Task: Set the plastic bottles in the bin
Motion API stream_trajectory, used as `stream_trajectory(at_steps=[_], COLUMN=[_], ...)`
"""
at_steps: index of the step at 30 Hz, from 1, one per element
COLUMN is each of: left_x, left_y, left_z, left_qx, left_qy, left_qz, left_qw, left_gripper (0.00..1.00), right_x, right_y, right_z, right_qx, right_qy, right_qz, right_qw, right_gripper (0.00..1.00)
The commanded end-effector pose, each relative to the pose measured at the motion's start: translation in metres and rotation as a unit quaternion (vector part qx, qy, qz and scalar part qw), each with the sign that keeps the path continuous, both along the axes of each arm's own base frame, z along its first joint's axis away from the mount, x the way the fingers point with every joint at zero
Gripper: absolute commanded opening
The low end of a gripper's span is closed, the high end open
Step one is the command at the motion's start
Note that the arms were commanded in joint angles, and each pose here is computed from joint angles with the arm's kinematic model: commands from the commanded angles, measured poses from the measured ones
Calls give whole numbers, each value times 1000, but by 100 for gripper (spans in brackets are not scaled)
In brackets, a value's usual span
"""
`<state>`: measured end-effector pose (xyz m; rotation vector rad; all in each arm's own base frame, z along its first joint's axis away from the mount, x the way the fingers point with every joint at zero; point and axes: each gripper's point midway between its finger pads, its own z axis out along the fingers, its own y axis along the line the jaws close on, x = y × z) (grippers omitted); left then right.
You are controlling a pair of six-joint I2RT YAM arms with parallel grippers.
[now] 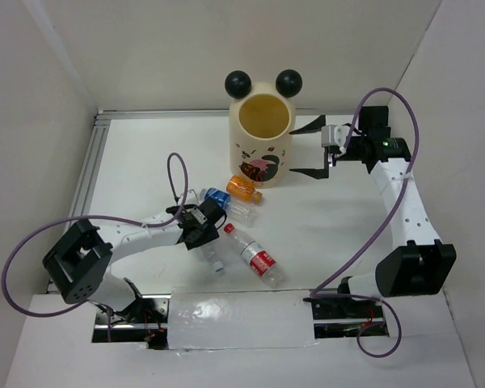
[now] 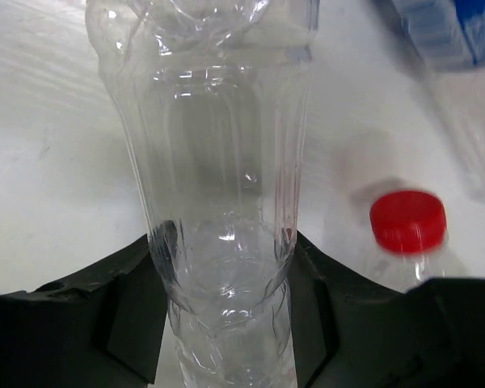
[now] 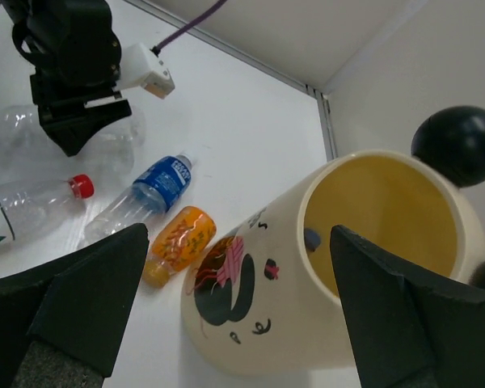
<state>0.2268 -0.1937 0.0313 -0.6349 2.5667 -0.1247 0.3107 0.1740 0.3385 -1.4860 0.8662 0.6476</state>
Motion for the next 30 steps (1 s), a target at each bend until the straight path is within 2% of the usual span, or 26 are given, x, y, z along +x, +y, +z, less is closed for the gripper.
stream_trajectory(at_steps=[1, 2, 4, 5, 6, 7, 8, 9, 10, 11, 12, 13, 14, 15, 16, 18, 19, 21, 22, 23, 24, 25, 26, 29, 30], left_x=[-14, -14, -28, -24, -21, -15, -2, 7, 18, 34, 49, 61, 86, 100, 111, 140, 161, 179, 192, 197, 204, 205, 222, 239, 243], left_y=[-8, -16, -32, -38, -44, -47, -60, -65, -73, -71, -82, -84, -93, -97, -95, -94, -109, -115, -127, -129, -129, -126, -136, -132, -134], left_z=[48, 83, 122, 162, 183, 204, 236, 273, 291, 313, 367, 388, 389, 403, 446, 465, 470, 487, 490, 492, 496, 512, 490, 467, 456], left_qx=[8, -17, -33, -53, -64, -66, -67, -78, -68, -14, -50, -41, -14, 21, 2, 53, 65, 80, 108, 121, 135, 157, 178, 199, 215], left_qy=[-42, -80, -126, -180, -211, -247, -305, -353, -387, -433, -509, -540, -556, -585, -634, -667, -675, -696, -703, -709, -715, -724, -714, -700, -695], left_qz=[-44, -59, -109, -129, -143, -151, -181, -181, -184, -207, -174, -165, -162, -172, -129, -108, -93, -62, -60, -49, -39, -29, -38, -40, -47], left_qw=[998, 995, 985, 974, 965, 955, 933, 915, 901, 877, 842, 825, 815, 792, 763, 735, 729, 711, 700, 693, 685, 672, 676, 685, 685], left_gripper=[4, 0, 0, 0, 0, 0, 0, 0, 0, 0, 0, 0, 0, 0, 0, 0, 0, 0, 0, 0, 0, 0, 0, 0, 0], right_x=[-29, -28, -25, -24, -22, -21, -27, -28, -26, -31, -33, -38, -48, -50, -52, -53, -53, -53, -54, -57, -60, -60, -65, -66, -64], right_y=[-8, -10, -18, -24, -29, -32, -34, -37, -43, -46, -42, -45, -45, -45, -45, -46, -49, -51, -50, -52, -52, -52, -52, -56, -58], right_z=[12, 4, -7, -25, -34, -47, -68, -80, -95, -116, -125, -140, -149, -161, -166, -172, -175, -178, -180, -181, -182, -182, -183, -183, -183], right_qx=[14, 6, -20, -35, -41, -48, -53, -60, -75, -77, -91, -114, -126, -132, -137, -142, -146, -145, -149, -153, -154, -154, -155, -155, -155], right_qy=[17, 35, 56, 103, 127, 154, 200, 222, 244, 310, 323, 349, 384, 415, 424, 427, 419, 394, 387, 385, 378, 378, 381, 377, 373], right_qz=[-3, -13, -51, -82, -104, -118, -134, -150, -176, -195, -193, -199, -190, -186, -182, -185, -192, -205, -206, -210, -208, -208, -208, -216, -219], right_qw=[1000, 999, 997, 991, 986, 980, 969, 961, 951, 927, 922, 909, 895, 881, 877, 874, 876, 884, 886, 886, 889, 889, 888, 887, 888], right_gripper=[100, 99, 81, 63, 23, 12, 10, 10, 51, 100, 100, 100, 100, 100, 100, 100, 90, 71, 58, 26, 11, 3, 2, 17, 19])
